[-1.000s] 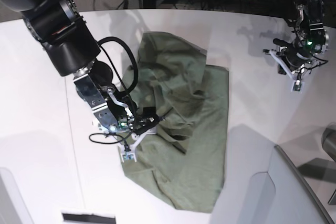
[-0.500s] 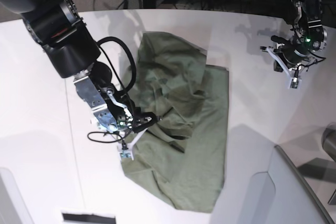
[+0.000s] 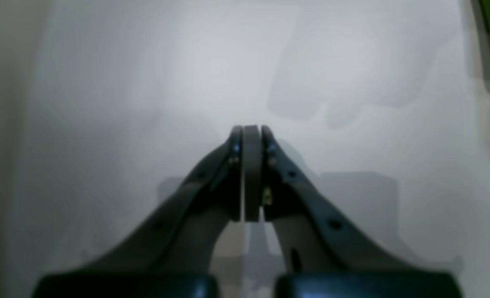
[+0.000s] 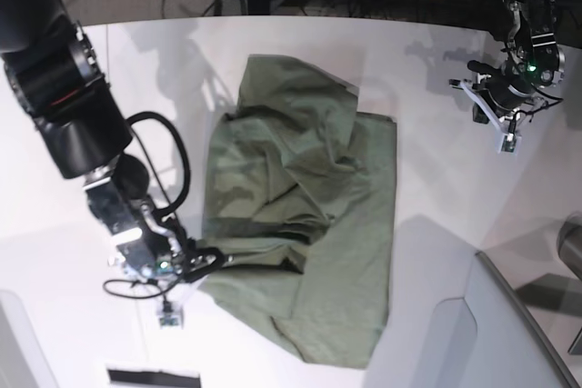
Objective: Layout the t-shirt on the table in an organized manner, then fold the t-shirt properly
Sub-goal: 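Drag the shirt edge with the right gripper away from the left gripper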
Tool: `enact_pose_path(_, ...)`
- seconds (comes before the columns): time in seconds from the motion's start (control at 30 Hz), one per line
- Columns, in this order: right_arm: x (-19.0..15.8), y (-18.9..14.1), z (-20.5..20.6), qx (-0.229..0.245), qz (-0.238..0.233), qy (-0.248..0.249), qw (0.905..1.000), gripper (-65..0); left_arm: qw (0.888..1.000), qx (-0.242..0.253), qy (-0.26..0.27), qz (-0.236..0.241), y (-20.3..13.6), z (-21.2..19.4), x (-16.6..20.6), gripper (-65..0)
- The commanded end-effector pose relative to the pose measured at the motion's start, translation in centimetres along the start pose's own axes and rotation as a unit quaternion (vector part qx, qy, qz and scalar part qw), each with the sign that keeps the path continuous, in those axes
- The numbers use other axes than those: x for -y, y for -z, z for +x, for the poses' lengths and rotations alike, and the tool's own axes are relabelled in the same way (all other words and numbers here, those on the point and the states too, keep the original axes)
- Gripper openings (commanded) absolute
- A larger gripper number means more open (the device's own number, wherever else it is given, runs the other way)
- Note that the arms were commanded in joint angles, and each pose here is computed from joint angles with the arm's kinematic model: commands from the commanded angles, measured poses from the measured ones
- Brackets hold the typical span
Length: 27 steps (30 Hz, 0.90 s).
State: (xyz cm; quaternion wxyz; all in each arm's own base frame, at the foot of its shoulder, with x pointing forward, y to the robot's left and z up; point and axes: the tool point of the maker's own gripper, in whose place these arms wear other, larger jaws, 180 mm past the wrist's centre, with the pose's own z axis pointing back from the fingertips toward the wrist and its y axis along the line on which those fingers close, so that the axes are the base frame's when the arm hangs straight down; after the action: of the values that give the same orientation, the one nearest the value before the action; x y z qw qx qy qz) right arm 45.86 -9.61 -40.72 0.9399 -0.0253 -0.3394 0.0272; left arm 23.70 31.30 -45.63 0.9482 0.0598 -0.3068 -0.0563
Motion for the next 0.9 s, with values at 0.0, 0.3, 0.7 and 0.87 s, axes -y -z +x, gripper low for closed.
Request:
enact_pose_path(0.0, 1.2, -0.8, 4.0, 0.044, -0.011, -0.001, 0.999, -65.0, 1.0, 0.02, 0.005, 0.009, -0.4, 1.4, -0.9, -65.0)
enact_pose_path(0.3, 14.0, -1.4, 11.4, 0.126, -0.135, 0.005, 0.9828, -65.0, 1.0, 0.019, 0.007, 0.012, -0.4, 1.4, -1.0, -65.0)
enact_pose_path(0.7, 11.1, 0.0, 8.8, 0.063, -0.115, 0.012, 0.9913, -15.5, 1.0, 0.021, 0.01, 0.009, -0.3, 1.8, -0.8, -65.0)
enact_pose_path(0.87, -0.9, -0.7, 4.0, 0.039, 0.005, -0.003, 0.9992, -27.0, 1.0, 0.021, 0.01, 0.009, -0.2, 1.9, -0.8, -65.0)
